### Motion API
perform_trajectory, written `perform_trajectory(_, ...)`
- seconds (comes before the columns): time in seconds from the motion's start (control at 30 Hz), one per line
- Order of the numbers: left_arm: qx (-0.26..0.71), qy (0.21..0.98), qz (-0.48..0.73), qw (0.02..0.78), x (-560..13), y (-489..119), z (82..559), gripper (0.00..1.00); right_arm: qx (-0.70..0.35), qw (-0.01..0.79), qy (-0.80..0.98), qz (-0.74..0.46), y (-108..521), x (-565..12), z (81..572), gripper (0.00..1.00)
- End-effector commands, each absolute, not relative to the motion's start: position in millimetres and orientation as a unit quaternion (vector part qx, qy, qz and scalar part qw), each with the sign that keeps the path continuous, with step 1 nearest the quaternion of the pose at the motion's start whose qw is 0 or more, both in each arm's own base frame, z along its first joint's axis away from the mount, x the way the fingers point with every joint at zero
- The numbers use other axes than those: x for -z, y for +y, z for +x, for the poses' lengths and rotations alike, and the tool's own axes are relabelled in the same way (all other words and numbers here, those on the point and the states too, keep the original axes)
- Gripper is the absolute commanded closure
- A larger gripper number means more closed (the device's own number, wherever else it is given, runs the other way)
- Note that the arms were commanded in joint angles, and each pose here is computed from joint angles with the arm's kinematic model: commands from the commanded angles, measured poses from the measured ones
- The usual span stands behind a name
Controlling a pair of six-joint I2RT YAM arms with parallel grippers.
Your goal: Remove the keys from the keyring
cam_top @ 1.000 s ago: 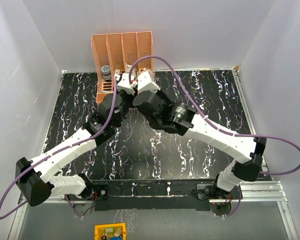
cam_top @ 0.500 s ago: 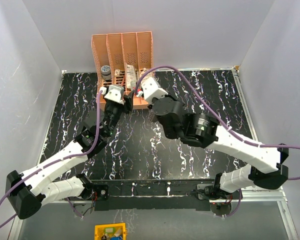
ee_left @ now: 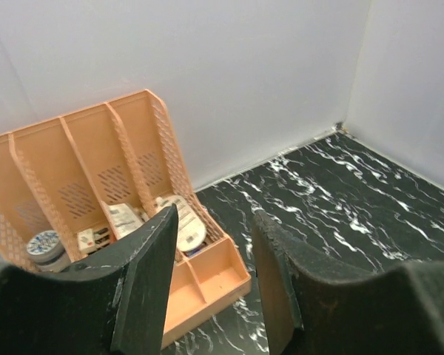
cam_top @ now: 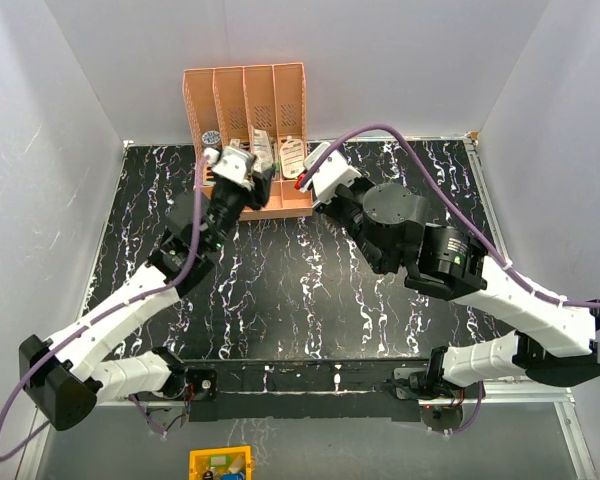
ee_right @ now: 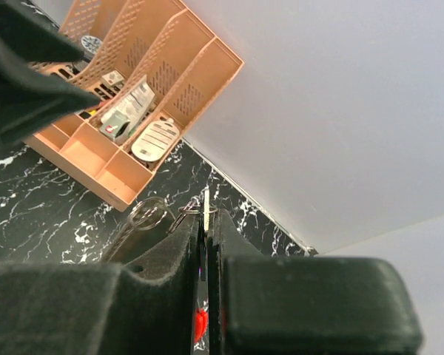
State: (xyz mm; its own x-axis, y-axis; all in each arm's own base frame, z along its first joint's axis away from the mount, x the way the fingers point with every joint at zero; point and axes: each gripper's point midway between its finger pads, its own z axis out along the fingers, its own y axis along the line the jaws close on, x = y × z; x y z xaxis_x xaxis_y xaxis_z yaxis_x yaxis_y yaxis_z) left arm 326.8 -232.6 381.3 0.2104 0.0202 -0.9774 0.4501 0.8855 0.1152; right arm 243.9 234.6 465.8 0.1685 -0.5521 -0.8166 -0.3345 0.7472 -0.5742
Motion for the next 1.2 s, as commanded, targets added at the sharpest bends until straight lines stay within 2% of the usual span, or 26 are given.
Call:
perform_trajectory(0.0, 0.235, 0.581, 0.151, 0.764, -433, -204, 335, 0.56, 0.05, 0.703, 0.615, -0.354, 243, -493, 239, 1.0)
perform_trajectory(0.23, 0.317, 0.545, 0.172, 0.757, -483, -204, 326, 0.56, 0.049, 0.706, 0.614, -0.349, 243, -492, 240, 1.0)
perform_trajectory(0.4, 0.423, 0.492, 0.234, 0.724, -507, -236, 293, 0.57, 0.054, 0.706, 0.614, -0.349, 244, -489, 241, 1.0)
perform_trajectory(0.6, 0.535, 0.437, 0.326, 0.645, -500, -268, 258, 0.59, 0.044, 0.71, 0.613, -0.343, 244, -490, 240, 1.0)
perform_trajectory(0.7, 0.566, 0.422, 0.341, 0.621, -493, -274, 252, 0.56, 0.036, 0.712, 0.613, -0.341, 244, -490, 238, 1.0)
perform_trajectory(0.77, 0.58, 0.416, 0.344, 0.61, -491, -277, 250, 0.52, 0.035, 0.712, 0.613, -0.341, 243, -489, 238, 1.0)
perform_trajectory(0.8, 0.585, 0.41, 0.348, 0.607, -489, -277, 248, 0.43, 0.034, 0.712, 0.613, -0.34, 243, -489, 238, 1.0)
perform_trajectory(0.87, 0.59, 0.401, 0.354, 0.605, -488, -278, 245, 0.38, 0.033, 0.711, 0.614, -0.34, 244, -488, 238, 1.0)
perform_trajectory(1.17, 0.622, 0.397, 0.378, 0.559, -471, -290, 251, 0.41, 0.028, 0.711, 0.613, -0.342, 247, -487, 238, 1.0)
